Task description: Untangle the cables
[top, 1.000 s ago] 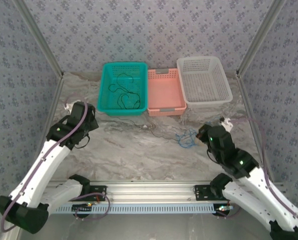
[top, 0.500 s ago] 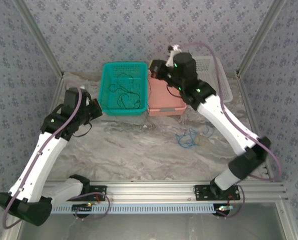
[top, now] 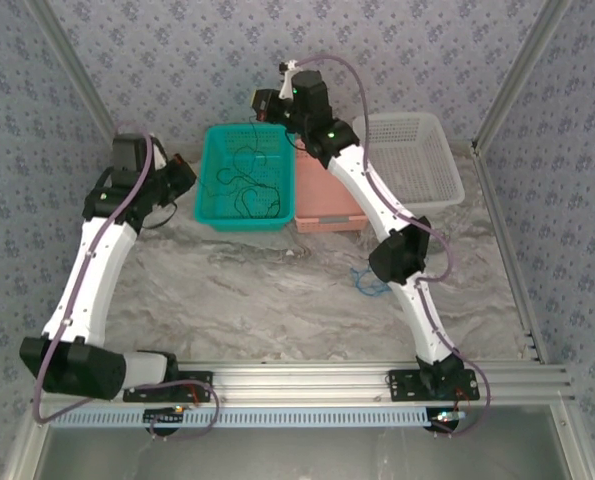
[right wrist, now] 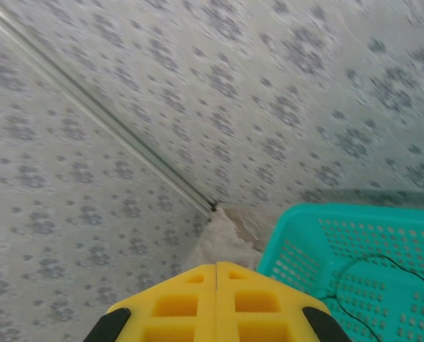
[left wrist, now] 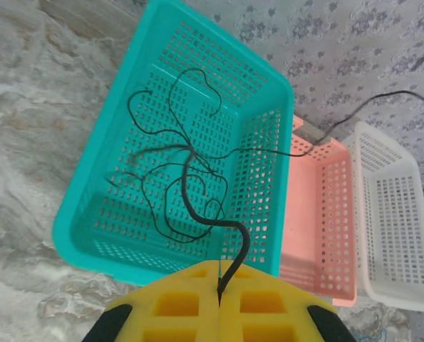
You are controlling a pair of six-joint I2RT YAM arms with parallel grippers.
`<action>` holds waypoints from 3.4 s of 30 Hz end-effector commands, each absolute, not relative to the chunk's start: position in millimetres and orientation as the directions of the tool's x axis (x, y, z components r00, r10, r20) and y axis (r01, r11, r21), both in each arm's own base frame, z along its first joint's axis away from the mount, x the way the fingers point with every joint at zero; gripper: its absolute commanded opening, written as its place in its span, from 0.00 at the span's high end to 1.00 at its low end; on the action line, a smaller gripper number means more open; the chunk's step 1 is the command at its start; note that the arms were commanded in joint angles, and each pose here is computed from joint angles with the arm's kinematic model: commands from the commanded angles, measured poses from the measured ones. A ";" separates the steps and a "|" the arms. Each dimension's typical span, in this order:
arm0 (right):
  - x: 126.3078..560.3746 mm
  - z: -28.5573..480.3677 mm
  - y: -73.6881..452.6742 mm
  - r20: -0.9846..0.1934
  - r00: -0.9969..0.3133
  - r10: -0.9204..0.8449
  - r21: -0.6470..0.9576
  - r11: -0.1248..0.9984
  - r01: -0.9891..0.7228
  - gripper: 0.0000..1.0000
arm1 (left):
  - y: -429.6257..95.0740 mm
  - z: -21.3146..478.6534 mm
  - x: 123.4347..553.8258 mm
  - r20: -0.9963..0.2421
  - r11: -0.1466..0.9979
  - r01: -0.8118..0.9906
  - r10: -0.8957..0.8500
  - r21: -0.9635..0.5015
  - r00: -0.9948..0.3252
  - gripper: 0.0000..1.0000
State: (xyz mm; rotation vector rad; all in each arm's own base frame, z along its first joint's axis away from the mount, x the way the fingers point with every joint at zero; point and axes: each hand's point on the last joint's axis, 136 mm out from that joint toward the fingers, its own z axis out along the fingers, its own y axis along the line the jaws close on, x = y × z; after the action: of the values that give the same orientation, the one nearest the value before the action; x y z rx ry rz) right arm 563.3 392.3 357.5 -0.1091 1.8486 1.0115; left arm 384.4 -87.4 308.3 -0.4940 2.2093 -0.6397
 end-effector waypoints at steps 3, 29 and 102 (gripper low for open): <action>589.1 310.6 382.5 -0.747 -0.564 0.353 0.627 0.656 -0.419 1.00 | -113.9 273.9 398.8 -0.501 0.752 -0.097 -0.524 -0.652 -0.689 1.00; 550.1 334.3 354.3 -0.772 -0.575 0.270 0.550 0.737 -0.393 0.52 | -150.1 182.3 428.5 -0.406 0.828 -0.177 -0.433 -0.532 -0.805 0.85; 273.9 177.5 24.3 -0.555 -0.632 0.540 0.441 0.836 0.327 1.00 | -312.4 29.6 266.8 -0.451 0.983 -0.063 -0.134 -0.170 -0.882 1.00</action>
State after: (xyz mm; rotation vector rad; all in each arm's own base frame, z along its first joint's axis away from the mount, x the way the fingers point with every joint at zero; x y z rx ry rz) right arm 275.1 27.1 157.1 0.6306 2.3343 0.3725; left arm 261.5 -360.3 25.2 -0.0445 2.6664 -0.3497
